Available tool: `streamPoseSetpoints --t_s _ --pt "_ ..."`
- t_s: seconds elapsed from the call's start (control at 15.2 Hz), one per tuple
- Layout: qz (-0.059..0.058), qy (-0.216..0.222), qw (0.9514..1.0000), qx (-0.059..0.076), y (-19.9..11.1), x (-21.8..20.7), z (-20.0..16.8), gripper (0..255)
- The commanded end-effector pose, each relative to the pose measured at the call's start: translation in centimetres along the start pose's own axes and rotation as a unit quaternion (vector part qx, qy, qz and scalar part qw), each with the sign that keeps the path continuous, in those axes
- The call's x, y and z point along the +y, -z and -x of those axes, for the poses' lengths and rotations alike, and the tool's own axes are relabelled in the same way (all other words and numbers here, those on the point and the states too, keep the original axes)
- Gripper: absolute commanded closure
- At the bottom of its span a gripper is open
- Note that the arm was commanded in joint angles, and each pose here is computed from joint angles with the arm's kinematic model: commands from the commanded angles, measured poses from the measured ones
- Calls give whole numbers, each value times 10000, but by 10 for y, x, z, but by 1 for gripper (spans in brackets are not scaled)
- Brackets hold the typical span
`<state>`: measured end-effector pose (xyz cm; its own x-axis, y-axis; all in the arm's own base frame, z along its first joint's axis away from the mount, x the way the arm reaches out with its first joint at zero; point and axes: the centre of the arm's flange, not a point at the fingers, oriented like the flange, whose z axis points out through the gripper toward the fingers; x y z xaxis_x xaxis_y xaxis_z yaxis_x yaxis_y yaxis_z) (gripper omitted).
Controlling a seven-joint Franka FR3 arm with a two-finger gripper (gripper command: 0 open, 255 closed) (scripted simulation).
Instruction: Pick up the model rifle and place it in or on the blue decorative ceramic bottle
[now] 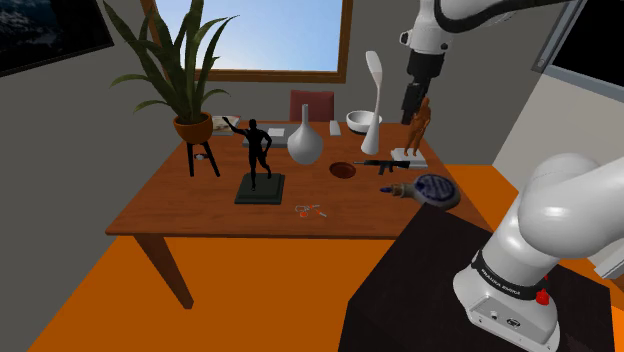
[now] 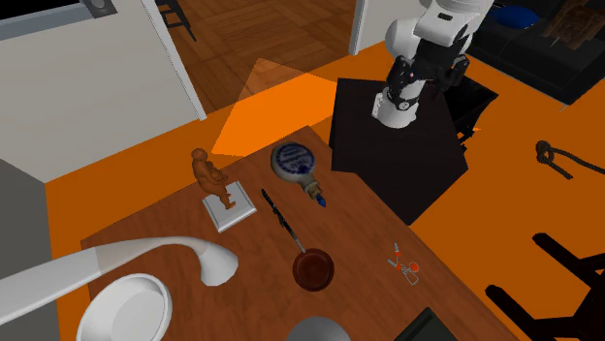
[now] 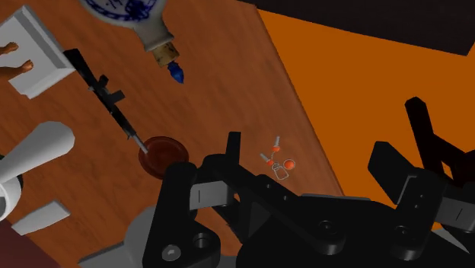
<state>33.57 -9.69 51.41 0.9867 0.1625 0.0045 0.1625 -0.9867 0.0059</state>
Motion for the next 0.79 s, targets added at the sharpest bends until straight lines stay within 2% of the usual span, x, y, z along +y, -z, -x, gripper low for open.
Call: streamPoseSetpoints --t_s 0.0,0.73 --pt "-6 156 9999 8 -18 17 -2 0" --pt "-61 934 9956 14 -117 123 -20 0"
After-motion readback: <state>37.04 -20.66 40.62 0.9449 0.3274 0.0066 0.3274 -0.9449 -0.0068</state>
